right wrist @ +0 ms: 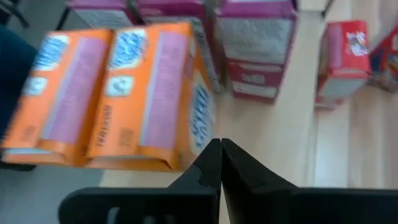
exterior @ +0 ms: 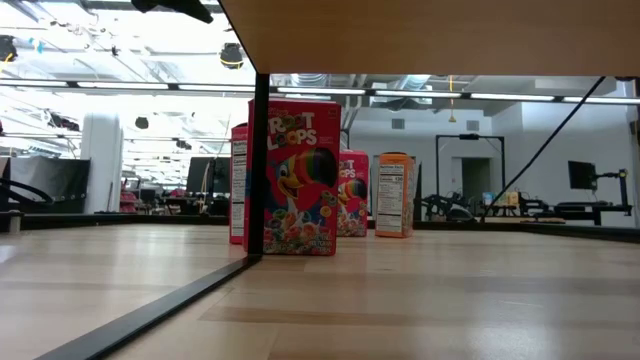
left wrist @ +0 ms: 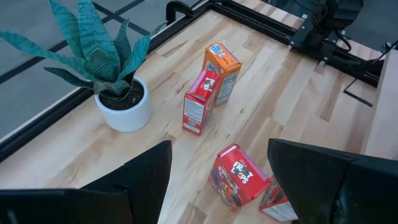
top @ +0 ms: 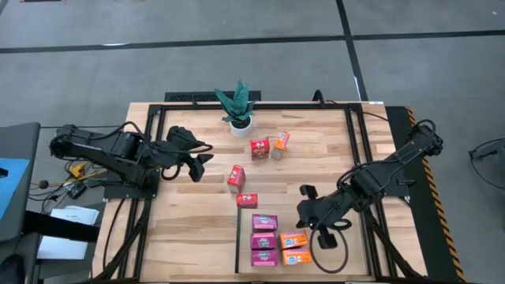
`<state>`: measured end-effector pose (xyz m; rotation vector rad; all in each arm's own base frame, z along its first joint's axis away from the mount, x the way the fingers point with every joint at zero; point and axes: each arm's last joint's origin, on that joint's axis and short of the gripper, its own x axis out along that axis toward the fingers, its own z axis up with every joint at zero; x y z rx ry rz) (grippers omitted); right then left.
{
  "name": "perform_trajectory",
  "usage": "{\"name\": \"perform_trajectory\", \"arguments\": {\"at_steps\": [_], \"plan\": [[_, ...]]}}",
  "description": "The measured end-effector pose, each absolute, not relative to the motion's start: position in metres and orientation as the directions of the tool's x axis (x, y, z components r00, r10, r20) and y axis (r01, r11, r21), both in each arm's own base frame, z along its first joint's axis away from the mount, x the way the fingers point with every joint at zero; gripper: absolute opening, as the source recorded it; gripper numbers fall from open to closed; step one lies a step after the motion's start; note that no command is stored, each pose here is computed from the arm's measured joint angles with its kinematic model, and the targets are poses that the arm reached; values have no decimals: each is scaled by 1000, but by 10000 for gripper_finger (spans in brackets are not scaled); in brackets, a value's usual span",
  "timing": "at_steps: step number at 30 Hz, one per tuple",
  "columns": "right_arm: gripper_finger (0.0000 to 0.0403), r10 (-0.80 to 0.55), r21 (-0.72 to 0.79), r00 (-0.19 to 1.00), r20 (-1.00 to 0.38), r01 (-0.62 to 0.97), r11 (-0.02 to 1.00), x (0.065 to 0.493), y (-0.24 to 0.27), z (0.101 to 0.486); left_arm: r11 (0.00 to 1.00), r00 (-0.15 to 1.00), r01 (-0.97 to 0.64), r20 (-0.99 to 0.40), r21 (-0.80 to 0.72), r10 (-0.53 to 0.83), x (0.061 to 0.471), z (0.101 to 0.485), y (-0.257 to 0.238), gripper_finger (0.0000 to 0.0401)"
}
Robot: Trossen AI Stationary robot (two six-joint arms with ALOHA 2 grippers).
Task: Stack cereal on shelf
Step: Put the orange cereal box on the shelf, then put the orange cereal box on the middle top shelf
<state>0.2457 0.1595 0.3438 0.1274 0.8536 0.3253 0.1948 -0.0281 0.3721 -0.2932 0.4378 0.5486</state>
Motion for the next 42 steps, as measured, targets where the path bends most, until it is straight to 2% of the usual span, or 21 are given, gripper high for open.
{"name": "perform_trajectory", "arguments": {"at_steps": [6,13,23,27,31,34,38,42], "plan": [[10,362,253,590,-722,-261,932,240,167,343,815,765,-558,-473,-152,436,195,372,-28,255],[33,363,273,586,-725,-238,932,239,168,343,816,765,-558,-473,-152,436,195,372,-28,255],[16,305,252,583,-753,-173,952,243,157,340,814,766,-559,-473,-155,436,195,372,-28,255],[23,245,199,579,-778,-143,970,244,144,340,814,765,-559,-474,-155,436,195,372,-28,255],[41,112,107,580,-807,-42,993,239,108,355,814,766,-559,-473,-155,436,195,372,-28,255],[61,29,18,528,-849,-25,1000,231,75,368,814,766,-559,-473,-156,436,195,372,-28,255],[110,-30,-113,494,-869,-137,984,229,38,378,814,766,-559,-473,-155,436,195,372,-28,255],[182,-53,-212,467,-883,-294,932,238,10,373,810,765,-563,-474,-165,436,195,372,-28,255]]}}
